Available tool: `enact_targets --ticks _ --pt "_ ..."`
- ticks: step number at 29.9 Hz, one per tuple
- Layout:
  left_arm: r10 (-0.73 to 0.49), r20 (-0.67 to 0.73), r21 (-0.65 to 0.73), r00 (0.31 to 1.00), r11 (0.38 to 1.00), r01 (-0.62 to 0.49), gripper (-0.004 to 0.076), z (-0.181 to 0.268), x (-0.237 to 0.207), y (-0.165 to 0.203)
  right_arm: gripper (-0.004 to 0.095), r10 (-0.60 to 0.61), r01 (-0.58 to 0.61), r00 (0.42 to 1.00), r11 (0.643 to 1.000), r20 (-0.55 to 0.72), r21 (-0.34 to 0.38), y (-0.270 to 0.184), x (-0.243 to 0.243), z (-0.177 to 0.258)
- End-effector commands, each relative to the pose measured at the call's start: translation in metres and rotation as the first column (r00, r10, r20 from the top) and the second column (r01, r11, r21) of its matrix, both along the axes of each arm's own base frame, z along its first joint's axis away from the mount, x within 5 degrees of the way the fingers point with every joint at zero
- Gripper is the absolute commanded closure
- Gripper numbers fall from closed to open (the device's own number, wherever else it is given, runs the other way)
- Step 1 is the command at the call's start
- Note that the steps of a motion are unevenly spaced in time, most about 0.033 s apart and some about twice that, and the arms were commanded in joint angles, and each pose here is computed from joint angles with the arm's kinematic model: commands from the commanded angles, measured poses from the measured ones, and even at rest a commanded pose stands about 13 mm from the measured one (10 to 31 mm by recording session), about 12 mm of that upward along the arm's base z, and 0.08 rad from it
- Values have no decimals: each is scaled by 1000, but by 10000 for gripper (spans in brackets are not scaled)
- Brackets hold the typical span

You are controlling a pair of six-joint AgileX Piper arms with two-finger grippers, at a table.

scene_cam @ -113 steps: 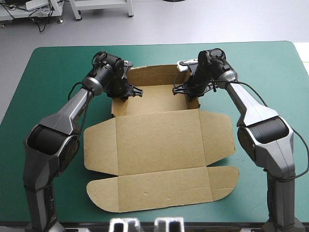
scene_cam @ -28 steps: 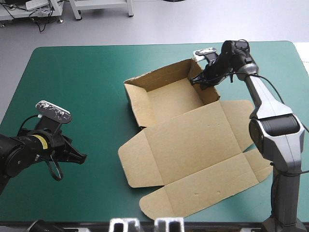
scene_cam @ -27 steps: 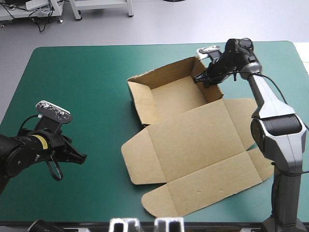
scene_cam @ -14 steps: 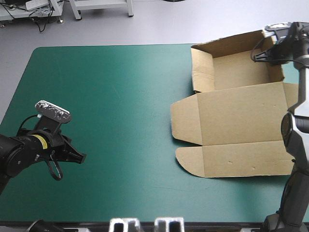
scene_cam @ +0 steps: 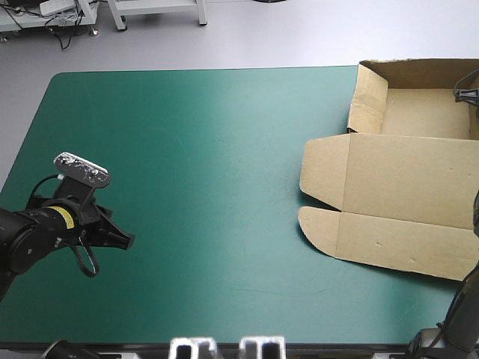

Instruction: Fold the box

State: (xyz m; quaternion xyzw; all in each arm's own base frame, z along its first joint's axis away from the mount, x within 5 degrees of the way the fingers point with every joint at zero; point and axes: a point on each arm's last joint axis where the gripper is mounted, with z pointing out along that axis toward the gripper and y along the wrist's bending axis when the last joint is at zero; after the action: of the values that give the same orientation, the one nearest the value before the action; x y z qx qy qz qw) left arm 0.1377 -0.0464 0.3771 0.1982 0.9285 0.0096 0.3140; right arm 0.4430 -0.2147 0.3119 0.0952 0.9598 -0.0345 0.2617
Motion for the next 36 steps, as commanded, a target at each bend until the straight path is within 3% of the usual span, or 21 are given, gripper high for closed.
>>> enact_targets --ticks 1,3,7,9,14,17,20,23,26,28,33,36 --pt "-3 89 -40 996 999 6 734 12 2 -2 831 16 -12 995 999 95 -43 2 -13 40" --pt "-3 89 -40 996 999 6 734 12 2 -2 679 39 -34 995 998 87 -56 2 -13 39" --pt "3 86 -46 996 999 1 734 12 2 -2 262 26 -19 993 998 113 -61 1 -11 41" --pt "4 82 -42 997 999 -1 734 11 1 -1 208 30 -22 993 997 115 -67 1 -12 42" --pt "8 81 -43 997 999 -4 734 11 1 -1 304 38 -20 976 996 215 -86 2 -19 73" --pt "8 81 -43 997 999 -4 734 11 1 -1 401 69 -52 927 997 368 -56 9 -28 111" --pt "8 81 -43 997 999 -4 734 11 1 -1 519 199 -193 816 979 543 -67 28 -40 154" --pt "8 81 -43 997 999 -4 734 11 1 -1 672 376 -381 643 913 667 -147 57 -57 192" --pt "8 81 -43 997 999 -4 734 11 1 -1 837 419 -461 484 868 769 -183 82 -78 227" --pt "8 79 -42 997 999 -5 734 11 1 -1 935 434 -464 436 859 788 -217 98 -93 245" --pt "8 74 -44 997 999 -4 734 11 1 -1 931 423 -477 414 855 806 -204 134 -113 268" --pt "8 74 -44 997 999 -4 734 11 1 -1 931 447 -555 372 810 814 -191 168 -116 274"
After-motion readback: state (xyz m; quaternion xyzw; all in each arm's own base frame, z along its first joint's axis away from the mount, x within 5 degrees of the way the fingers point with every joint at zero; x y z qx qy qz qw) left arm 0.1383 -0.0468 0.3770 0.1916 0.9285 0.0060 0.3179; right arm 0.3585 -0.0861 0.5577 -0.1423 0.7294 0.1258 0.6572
